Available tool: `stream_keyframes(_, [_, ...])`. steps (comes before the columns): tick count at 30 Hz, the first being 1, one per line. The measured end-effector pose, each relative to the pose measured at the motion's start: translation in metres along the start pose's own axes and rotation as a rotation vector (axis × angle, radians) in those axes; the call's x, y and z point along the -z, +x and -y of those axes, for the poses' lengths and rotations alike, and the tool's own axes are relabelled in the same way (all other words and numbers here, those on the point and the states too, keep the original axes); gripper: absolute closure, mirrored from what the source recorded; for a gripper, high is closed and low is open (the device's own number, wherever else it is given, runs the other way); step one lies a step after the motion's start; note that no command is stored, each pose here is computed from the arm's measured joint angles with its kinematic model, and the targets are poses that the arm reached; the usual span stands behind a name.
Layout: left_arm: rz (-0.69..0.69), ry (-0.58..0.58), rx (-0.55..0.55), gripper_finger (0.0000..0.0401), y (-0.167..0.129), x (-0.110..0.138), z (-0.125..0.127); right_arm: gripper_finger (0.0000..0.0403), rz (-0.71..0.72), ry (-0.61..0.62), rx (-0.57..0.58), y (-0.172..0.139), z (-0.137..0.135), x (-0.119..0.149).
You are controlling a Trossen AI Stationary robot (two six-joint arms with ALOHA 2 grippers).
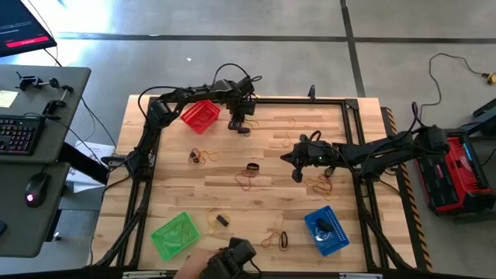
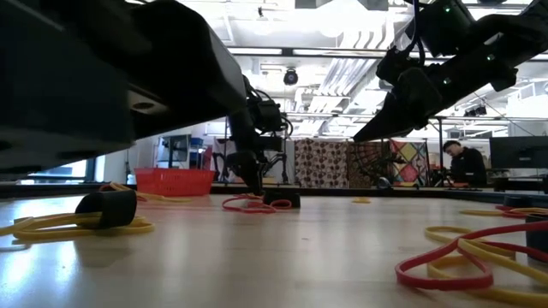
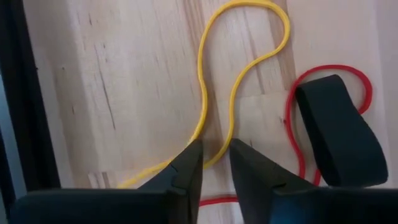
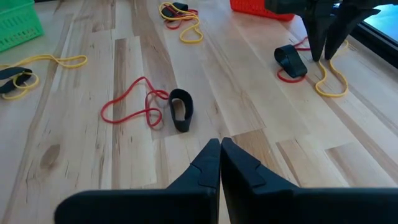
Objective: Sort rubber bands into baskets
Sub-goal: Put the yellow rubber band into the green basket
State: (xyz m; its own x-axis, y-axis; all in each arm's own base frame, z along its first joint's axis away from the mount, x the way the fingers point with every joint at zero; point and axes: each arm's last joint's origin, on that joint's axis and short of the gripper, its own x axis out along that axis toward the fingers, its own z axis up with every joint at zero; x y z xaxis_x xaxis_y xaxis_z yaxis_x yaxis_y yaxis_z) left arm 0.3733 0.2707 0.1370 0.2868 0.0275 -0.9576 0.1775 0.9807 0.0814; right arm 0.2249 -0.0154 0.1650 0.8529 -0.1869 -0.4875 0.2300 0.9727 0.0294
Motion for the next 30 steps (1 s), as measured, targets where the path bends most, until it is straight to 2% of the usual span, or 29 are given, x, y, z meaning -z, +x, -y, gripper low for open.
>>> stream_keyframes(6, [-0.003,0.023,0.026,0.0392,0.000,0.000,0.002,0.0403,0.000,0.008,0.000,0.000,0.000,0.000])
stream_keyframes(13, [-0.040,0.053,0.032,0.0400,-0.009,-0.003,0.011,0.0403,0.000,0.008,0.000,0.000,0.000,0.000])
stream_keyframes(21, [0.008,0.050,0.000,0.0401,-0.045,-0.015,0.021,0.0403,0.000,-0.003,0.003,0.000,0.001,0.000])
stream_keyframes(30, [0.096,0.091,-0.070,0.0401,-0.106,-0.034,0.045,0.0403,-0.003,-0.029,0.004,0.000,0.001,0.000])
